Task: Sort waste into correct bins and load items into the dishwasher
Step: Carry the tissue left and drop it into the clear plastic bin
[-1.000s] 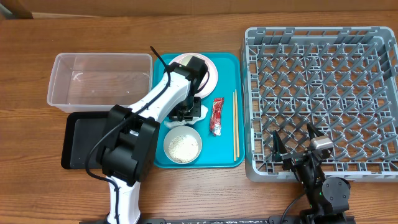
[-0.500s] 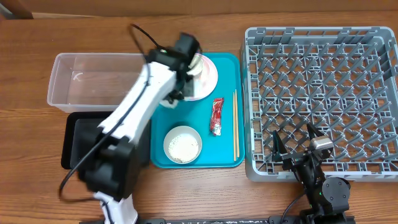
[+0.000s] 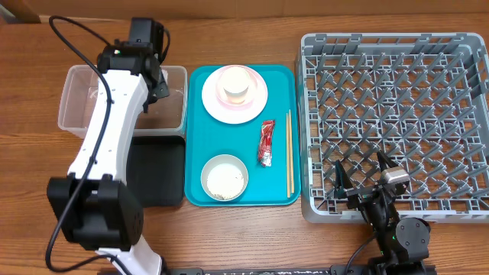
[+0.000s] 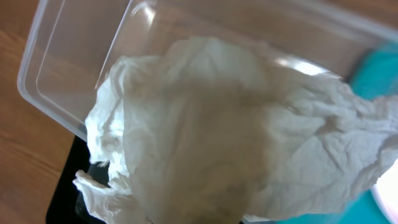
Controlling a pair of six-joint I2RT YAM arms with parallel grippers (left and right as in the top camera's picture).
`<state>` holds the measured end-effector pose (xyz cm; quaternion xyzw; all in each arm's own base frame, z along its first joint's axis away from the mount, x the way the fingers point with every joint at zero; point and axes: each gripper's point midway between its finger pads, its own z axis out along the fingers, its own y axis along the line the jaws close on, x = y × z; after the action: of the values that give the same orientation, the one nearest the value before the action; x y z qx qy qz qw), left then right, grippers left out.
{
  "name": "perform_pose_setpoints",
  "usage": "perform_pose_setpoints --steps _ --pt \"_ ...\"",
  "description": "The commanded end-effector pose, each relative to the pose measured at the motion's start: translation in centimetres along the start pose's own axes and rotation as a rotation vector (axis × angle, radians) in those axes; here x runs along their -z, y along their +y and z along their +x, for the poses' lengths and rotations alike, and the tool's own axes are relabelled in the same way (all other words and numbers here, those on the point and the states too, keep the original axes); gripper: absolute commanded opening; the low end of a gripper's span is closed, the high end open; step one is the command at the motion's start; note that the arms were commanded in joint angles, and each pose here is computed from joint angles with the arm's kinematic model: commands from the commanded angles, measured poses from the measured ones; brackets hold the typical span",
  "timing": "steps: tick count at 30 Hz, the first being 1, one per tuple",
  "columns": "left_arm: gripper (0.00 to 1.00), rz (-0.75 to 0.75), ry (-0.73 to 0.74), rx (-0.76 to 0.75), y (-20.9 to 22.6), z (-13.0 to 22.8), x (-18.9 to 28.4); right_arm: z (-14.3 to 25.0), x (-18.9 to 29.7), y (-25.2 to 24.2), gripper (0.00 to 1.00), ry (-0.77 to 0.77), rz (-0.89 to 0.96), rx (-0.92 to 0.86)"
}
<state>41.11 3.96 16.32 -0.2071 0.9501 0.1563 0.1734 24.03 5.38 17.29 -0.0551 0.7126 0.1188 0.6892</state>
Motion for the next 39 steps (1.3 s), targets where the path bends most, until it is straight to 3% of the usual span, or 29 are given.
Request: perform_pose_setpoints --steps 1,2,3,4,5,7,10,18,24,26,27,29,30,34,39 --pt "0.08 -0.083 0.078 -0.007 1.6 0.9 -3.7 0.2 0.0 -0.1 1.0 -0.004 0.002 0.008" --pt "0.17 -0.09 0.089 0.004 2.0 0.8 -4.3 0.2 0.0 -0.1 1.0 -0.004 0.002 0.008" --pt "0.35 -0.098 0.099 0.018 2.6 0.7 -4.9 0.2 0.0 -0.1 1.0 -0.004 0.002 0.008" --pt "0.72 -0.103 0.105 0.031 3.1 0.6 -5.2 0.2 0.0 -0.1 1.0 -0.004 0.002 0.008" --pt "0.93 -0.107 0.108 0.042 3.5 0.5 -5.5 0.2 0.0 -0.1 1.0 -0.004 0.002 0.008" --pt "1.0 -0.097 0.118 0.066 4.2 0.4 -5.7 0.2 0.0 -0.1 1.0 -0.004 0.002 0.008" --pt "1.0 -0.039 0.136 0.084 4.1 0.4 -5.2 0.2 0.0 -0.1 1.0 -0.004 0.002 0.008" --pt "0.98 0.188 0.038 0.075 2.1 -0.7 1.4 0.2 0.0 -0.1 1.0 -0.004 0.002 0.008" --pt "0.95 0.507 -0.023 -0.053 -1.6 1.4 10.2 0.2 0.0 -0.1 1.0 -0.004 0.002 0.008" --pt "0.88 0.544 -0.025 -0.091 -2.1 2.5 11.9 0.2 0.0 -0.1 1.0 -0.004 0.002 0.008" --pt "0.78 0.539 -0.027 -0.11 -2.2 3.0 12.3 0.2 0.0 -0.1 1.0 -0.004 0.002 0.008" --pt "0.15 0.495 -0.031 -0.126 -1.8 3.3 12.2 0.2 0.0 -0.1 1.0 -0.004 0.002 0.008" --pt "0.04 0.456 -0.031 -0.127 -1.3 3.3 11.7 0.2 0.0 -0.1 1.0 -0.004 0.002 0.008" --pt "0.04 0.349 0.002 -0.105 -0.1 3.0 9.1 0.2 0.0 -0.1 1.0 -0.004 0.002 0.008" --pt "0.04 0.285 0.149 -0.069 0.1 3.3 3.5 0.2 0.0 -0.1 1.0 -0.004 0.002 0.008"
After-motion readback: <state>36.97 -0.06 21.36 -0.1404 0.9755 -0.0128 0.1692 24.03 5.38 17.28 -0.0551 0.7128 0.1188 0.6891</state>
